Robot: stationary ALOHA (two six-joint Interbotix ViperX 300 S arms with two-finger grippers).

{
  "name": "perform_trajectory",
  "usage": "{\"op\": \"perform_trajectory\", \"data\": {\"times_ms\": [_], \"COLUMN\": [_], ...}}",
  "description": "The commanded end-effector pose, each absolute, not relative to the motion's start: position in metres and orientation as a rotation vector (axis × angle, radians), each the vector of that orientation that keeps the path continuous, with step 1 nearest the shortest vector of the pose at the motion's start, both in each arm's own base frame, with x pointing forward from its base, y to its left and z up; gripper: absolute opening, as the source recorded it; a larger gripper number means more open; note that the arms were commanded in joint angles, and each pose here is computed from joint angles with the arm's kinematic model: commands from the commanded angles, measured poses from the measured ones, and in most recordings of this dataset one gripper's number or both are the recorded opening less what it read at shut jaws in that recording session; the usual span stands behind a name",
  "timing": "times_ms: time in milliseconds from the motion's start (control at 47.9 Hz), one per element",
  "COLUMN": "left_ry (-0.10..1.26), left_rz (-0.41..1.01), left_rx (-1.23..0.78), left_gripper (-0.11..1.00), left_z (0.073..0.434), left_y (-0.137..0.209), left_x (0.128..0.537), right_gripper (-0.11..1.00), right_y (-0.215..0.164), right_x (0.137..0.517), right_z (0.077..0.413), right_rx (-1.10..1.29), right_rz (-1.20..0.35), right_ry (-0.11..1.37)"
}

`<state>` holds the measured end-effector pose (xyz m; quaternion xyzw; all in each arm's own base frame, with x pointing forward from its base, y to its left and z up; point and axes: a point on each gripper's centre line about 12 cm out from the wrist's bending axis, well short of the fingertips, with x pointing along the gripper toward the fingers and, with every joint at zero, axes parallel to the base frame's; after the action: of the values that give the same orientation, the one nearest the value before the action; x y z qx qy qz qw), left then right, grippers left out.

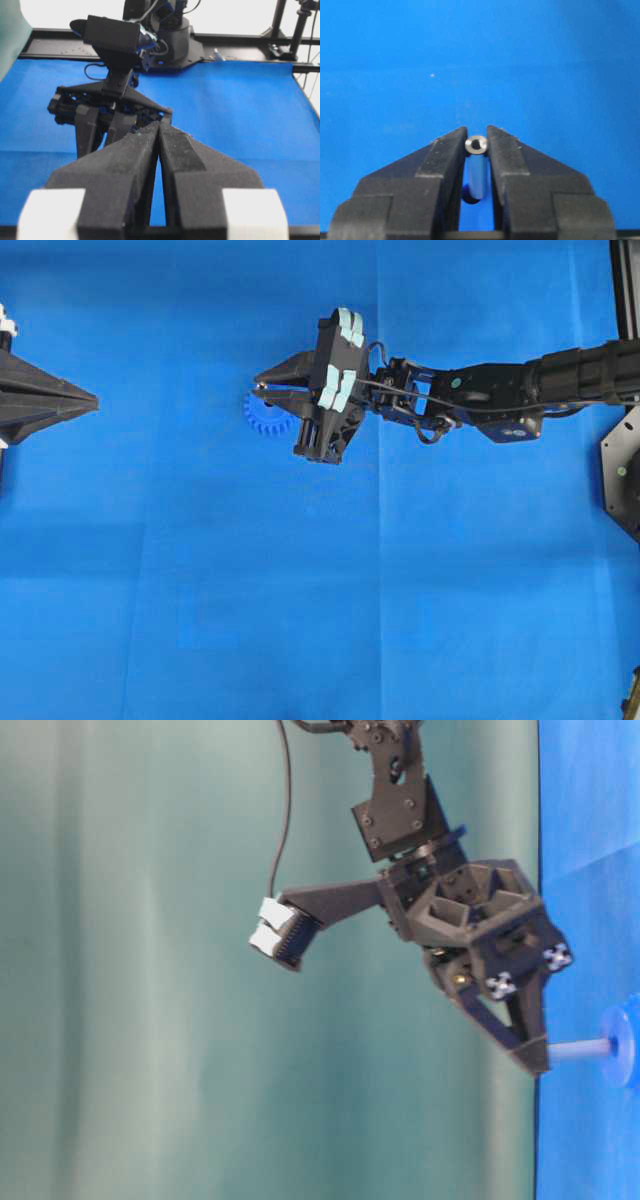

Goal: Insert the shaft placed at a random location into the center hole of the small gear at another random location.
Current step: 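Align the held shaft above the gear's center hole with the right gripper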

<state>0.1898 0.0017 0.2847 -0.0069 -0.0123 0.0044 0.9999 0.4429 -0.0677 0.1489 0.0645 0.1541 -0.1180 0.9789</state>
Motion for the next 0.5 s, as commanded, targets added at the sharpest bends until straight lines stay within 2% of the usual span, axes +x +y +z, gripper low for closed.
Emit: {"op": "perform_trajectory", "data": {"times_ms": [0, 146, 480], "left_ry": [-0.038, -0.04, -0.04], "left_rz": [0.01, 0.01, 0.01], "left_rx": [-0.015, -0.014, -0.014], "left_gripper": [0.0, 0.0, 0.0], "left_z": [0.291, 0.291, 0.291], "left_y": [0.002, 0.002, 0.002], "left_x": [0.191, 0.191, 0.191], "right_gripper": [0.03, 0.03, 0.03], "right_y": [-0.066, -0.06, -0.059], "right_x": [0.442, 0.441, 0.441], "right_z": [0.179, 0.187, 0.176], "right_rx": [0.119, 0.107, 0.111], "right_rz": [-0.226, -0.208, -0.211], "right_ry": [0.238, 0.222, 0.239]}}
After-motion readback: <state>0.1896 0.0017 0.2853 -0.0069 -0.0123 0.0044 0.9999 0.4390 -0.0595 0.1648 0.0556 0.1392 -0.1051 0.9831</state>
